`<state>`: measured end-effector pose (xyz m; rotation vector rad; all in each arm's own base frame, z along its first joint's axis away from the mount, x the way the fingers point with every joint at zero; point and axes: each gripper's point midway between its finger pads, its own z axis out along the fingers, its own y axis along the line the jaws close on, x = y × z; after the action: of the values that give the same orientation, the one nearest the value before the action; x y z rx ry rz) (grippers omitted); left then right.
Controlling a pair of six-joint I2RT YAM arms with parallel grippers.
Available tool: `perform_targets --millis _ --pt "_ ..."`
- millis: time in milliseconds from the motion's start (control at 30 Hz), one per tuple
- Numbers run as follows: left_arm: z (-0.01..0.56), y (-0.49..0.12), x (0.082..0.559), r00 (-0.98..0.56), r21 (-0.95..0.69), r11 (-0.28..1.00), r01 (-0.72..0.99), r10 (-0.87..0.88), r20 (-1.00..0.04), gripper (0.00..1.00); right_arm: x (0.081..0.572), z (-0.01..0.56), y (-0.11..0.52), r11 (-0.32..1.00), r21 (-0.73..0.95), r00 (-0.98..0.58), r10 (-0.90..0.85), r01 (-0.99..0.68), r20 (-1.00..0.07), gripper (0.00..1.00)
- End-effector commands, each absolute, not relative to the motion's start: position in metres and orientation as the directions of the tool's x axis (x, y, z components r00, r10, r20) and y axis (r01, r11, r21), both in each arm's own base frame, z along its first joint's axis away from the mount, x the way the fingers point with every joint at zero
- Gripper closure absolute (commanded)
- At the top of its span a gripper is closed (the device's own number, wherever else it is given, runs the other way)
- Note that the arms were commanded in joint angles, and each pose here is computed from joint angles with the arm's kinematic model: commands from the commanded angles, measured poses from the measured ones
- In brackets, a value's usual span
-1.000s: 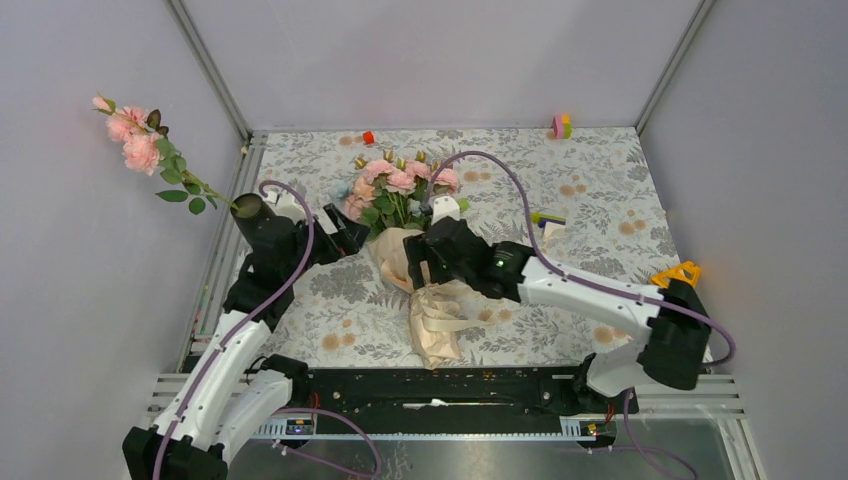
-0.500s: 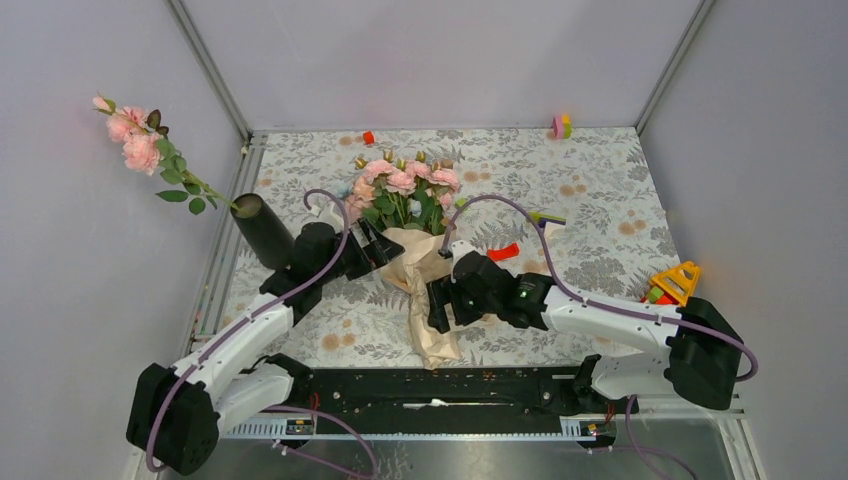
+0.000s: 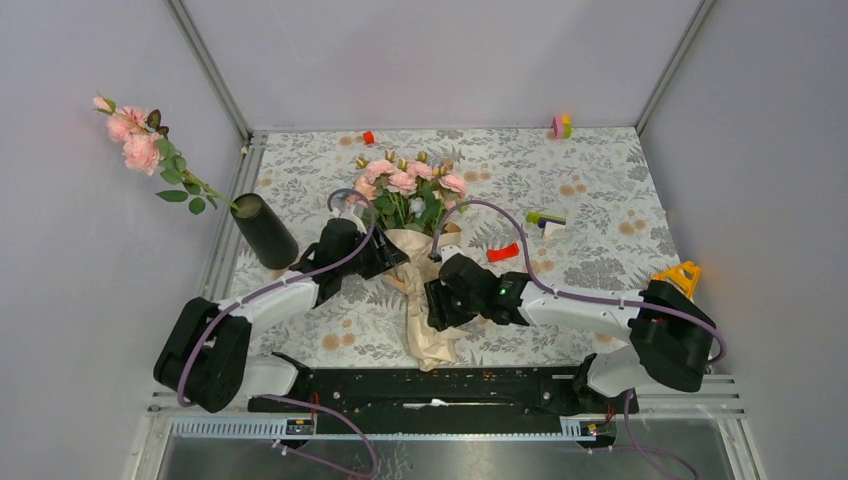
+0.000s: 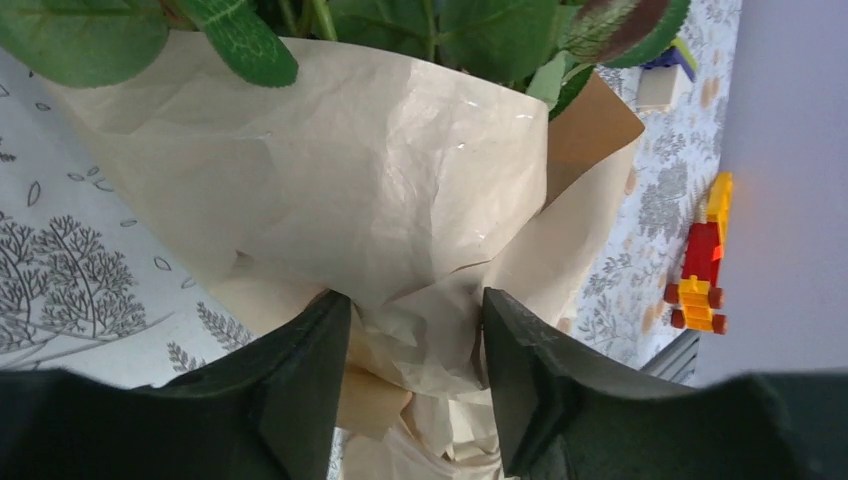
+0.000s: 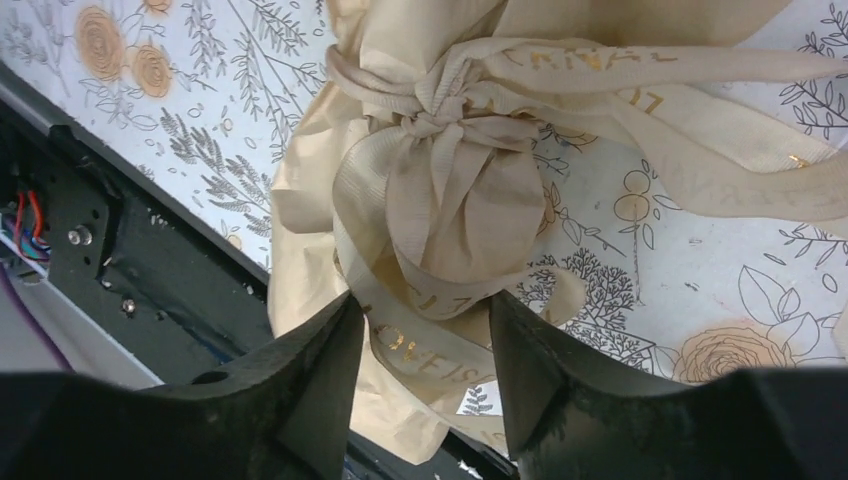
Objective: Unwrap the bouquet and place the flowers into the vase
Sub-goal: Untie the ribbon from the wrapping paper.
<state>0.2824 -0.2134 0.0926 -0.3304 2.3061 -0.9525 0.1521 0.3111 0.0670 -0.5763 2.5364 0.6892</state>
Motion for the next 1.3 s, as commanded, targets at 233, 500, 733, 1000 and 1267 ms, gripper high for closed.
perform_targets --millis 233,500,733,1000,1267 --pt "0.108 -0.243 0.337 -0.728 -0.72 0.682 0.13 -0.427 -0.537 0.66 0.201 0.077 0.334 0.833 0.267 -0.736 -0.222 -0.484 -0.64 0.65" --pt "0.111 -0.254 0.372 -0.7 -0.709 0.69 0.145 -0.435 -0.566 0.67 0.244 0.08 0.343 0.841 0.31 -0.739 -0.147 -0.443 -0.657 0.69" --pt "0.112 -0.252 0.374 -0.691 -0.699 0.7 0.143 -0.435 -0.577 0.58 0.247 0.093 0.349 0.802 0.34 -0.732 -0.168 -0.492 -0.661 0.64" --pt "0.14 -0.23 0.362 -0.649 -0.639 0.757 0.136 -0.42 -0.635 0.11 0.236 0.138 0.323 0.804 0.305 -0.694 -0.178 -0.511 -0.697 0.33" --pt "0.168 -0.202 0.325 -0.611 -0.633 0.764 0.126 -0.443 -0.656 0.01 0.206 0.143 0.284 0.793 0.307 -0.713 -0.216 -0.527 -0.668 0.12"
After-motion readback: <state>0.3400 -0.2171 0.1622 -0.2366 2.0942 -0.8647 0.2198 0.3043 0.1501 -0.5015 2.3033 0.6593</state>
